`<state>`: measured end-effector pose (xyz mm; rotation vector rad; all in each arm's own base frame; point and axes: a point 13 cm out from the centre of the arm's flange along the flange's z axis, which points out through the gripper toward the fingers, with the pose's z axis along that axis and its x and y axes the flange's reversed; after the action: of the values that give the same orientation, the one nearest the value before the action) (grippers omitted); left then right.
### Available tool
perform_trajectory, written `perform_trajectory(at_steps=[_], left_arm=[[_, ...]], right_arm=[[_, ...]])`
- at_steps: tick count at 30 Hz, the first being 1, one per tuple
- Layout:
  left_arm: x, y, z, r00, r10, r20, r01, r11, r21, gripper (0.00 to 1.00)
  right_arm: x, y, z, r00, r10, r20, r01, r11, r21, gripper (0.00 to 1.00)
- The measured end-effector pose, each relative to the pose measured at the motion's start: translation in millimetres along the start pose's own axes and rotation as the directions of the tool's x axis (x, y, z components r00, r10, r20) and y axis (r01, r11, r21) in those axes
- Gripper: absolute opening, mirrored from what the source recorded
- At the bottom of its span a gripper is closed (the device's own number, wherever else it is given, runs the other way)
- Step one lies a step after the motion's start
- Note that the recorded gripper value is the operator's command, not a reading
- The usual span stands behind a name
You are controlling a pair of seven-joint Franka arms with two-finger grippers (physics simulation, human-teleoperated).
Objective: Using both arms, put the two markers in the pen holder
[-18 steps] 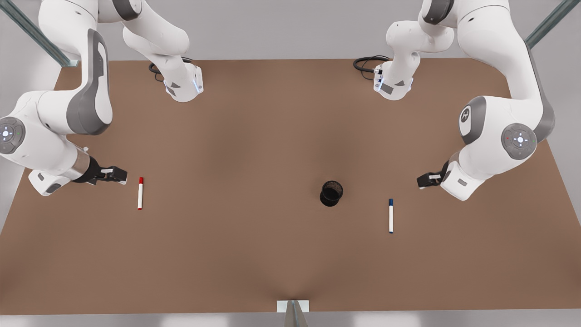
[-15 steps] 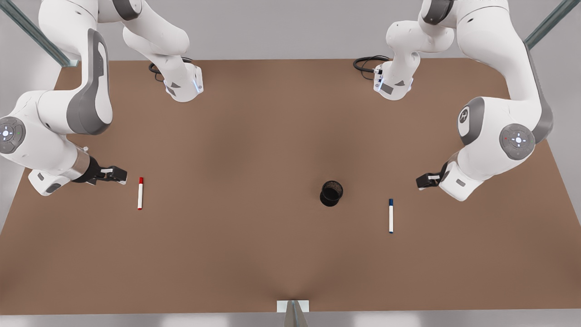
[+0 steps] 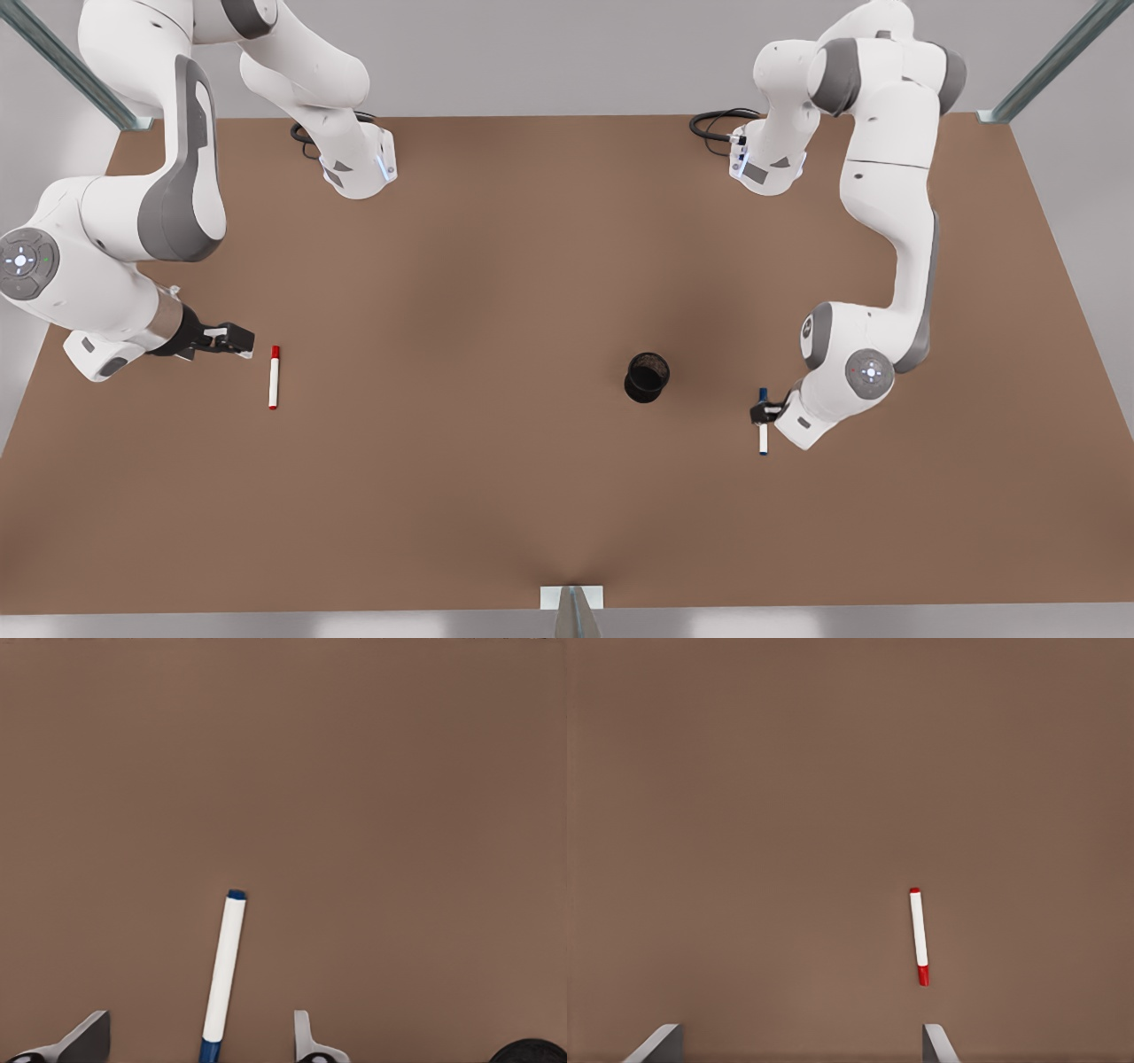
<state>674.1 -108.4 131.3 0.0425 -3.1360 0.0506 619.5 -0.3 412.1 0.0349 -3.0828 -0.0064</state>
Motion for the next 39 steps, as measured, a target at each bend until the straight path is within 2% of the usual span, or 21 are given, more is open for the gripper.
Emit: perform_trajectory(at_steps=[14, 15, 16, 17, 21, 27, 31, 34, 39], left_arm=[[-19, -2, 59, 0.997, 0.034, 0.062, -0.034, 0.999, 0.003, 0.93], [-17, -1, 65, 0.998, 0.036, 0.057, -0.036, 0.999, 0.002, 0.91], [-16, -1, 71, 0.998, 0.038, 0.054, -0.038, 0.999, 0.002, 0.76], [-16, -1, 74, 0.998, 0.04, 0.053, -0.04, 0.999, 0.001, 0.69], [-17, -1, 77, 0.997, 0.045, 0.06, -0.045, 0.999, 0.001, 0.52], [-17, -1, 80, 0.997, 0.051, 0.063, -0.051, 0.999, 0.001, 0.49], [-15, -1, 87, 0.997, 0.054, 0.055, -0.054, 0.999, 0.0, 0.48], [-14, 0, 90, 0.997, 0.055, 0.052, -0.056, 0.998, -0.001, 0.41], [-13, 1, 94, 0.997, 0.056, 0.047, -0.056, 0.998, -0.002, 0.38]], right_arm=[[-1, 5, 5, 1.0, 0.001, -0.007, -0.001, 1.0, -0.003, 1.0], [-5, 5, 17, 1.0, 0.0, -0.016, -0.001, 1.0, -0.006, 1.0], [-11, 6, 35, 0.999, -0.001, -0.033, 0.0, 1.0, -0.013, 1.0], [-17, 8, 57, 0.999, -0.003, -0.051, 0.002, 1.0, -0.02, 1.0], [-40, -2, 150, 0.995, 0.004, -0.104, -0.007, 1.0, -0.029, 1.0], [-52, -21, 239, 0.993, 0.025, -0.114, -0.029, 0.999, -0.031, 1.0], [-30, -58, 274, 0.988, 0.055, -0.146, -0.057, 0.998, -0.007, 1.0], [4, -90, 315, 0.979, 0.074, -0.188, -0.073, 0.997, 0.01, 1.0], [31, -107, 360, 0.979, 0.073, -0.189, -0.072, 0.997, 0.012, 1.0]])
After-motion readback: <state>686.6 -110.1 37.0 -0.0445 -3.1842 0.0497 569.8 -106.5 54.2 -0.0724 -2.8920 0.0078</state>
